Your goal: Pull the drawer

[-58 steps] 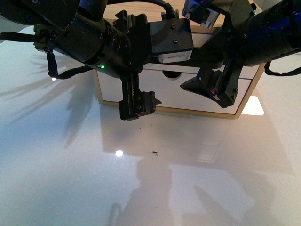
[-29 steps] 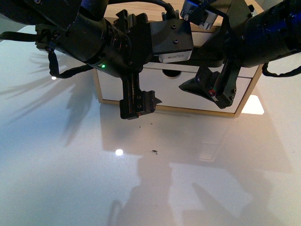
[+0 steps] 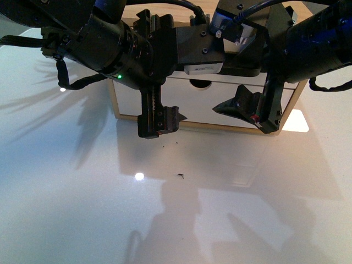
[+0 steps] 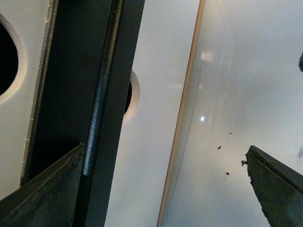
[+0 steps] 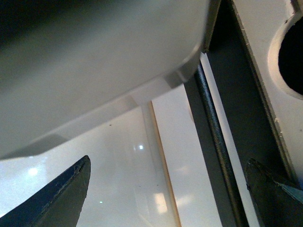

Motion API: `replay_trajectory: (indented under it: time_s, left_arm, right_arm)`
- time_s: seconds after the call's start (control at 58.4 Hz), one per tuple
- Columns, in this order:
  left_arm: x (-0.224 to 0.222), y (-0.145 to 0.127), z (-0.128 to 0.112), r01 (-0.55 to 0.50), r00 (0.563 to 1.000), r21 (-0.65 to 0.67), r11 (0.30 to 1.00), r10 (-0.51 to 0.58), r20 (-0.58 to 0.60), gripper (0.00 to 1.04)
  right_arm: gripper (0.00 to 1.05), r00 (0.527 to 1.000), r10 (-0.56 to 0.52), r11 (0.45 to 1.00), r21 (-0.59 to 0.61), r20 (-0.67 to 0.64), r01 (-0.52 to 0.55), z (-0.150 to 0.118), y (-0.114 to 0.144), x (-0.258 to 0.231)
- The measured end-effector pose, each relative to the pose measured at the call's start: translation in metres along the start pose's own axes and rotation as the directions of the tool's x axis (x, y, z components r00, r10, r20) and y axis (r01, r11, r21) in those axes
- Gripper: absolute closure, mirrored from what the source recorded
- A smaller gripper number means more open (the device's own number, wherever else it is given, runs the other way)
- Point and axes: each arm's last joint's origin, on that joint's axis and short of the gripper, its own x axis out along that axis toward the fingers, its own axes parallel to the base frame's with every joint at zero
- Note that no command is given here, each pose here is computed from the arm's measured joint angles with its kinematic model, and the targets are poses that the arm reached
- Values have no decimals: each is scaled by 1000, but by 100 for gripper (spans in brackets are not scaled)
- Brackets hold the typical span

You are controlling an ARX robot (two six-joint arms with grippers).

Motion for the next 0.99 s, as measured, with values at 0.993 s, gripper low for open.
replay_trajectory:
  time_s: [0.993]
  left_arm:
    - [-29, -27, 6, 213, 977, -27, 977, -213, 9, 7]
  right_arm:
    - [9, 970, 231, 958, 160, 75, -240, -4, 20, -18]
